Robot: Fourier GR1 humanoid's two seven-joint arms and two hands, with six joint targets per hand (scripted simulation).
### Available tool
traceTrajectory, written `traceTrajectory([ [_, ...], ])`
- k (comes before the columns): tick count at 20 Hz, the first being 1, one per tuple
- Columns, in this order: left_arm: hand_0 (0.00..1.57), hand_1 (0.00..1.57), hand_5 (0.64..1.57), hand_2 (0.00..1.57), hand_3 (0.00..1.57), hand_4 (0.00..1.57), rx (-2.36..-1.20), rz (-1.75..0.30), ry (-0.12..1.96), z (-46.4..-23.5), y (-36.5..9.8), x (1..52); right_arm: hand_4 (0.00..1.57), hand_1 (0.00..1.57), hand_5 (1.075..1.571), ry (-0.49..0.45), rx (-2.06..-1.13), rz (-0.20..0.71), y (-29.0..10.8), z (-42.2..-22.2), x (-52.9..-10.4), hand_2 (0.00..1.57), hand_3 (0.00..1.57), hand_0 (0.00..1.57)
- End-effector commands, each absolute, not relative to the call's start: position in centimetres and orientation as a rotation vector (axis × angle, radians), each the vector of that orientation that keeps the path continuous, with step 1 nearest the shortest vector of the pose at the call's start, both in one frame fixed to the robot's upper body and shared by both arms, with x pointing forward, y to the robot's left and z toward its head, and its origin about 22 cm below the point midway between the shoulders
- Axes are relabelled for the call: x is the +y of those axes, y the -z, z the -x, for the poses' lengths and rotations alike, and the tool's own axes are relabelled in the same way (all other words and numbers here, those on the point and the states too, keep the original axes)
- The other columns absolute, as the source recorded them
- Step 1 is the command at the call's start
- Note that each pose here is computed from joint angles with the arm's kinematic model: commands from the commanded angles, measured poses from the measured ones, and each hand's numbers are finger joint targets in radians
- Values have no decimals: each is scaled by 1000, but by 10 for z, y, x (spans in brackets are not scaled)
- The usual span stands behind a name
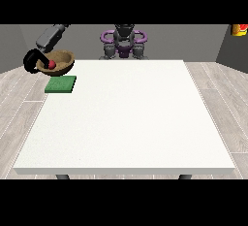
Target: Pick the cup and pour the ball into the bowl, then pick the bowl and place it on the pad
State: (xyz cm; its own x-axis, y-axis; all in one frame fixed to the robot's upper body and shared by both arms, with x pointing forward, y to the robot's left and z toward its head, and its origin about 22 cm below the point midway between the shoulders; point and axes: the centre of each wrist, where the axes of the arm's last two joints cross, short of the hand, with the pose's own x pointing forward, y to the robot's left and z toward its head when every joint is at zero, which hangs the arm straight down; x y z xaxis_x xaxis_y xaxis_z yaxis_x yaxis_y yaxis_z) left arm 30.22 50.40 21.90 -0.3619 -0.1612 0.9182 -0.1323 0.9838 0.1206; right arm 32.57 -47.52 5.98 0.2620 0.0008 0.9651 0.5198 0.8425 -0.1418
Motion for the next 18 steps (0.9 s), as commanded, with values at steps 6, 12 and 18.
traceTrajectory([
  [6,0,0,1562,0,0,1192,-1956,-217,29,-293,-219,518,0,1465,1539,460,-1320,552,-78,-330,-486,1389,796,1465],
  [12,0,0,1565,0,0,1191,-1952,-221,-3,-296,-198,517,0,1434,1534,476,-1350,506,-54,-351,-442,1376,670,1434],
  [18,0,0,1569,0,0,1194,-2054,-234,41,-292,-232,516,0,194,1454,348,-1358,563,-87,-345,-476,412,787,194],
])
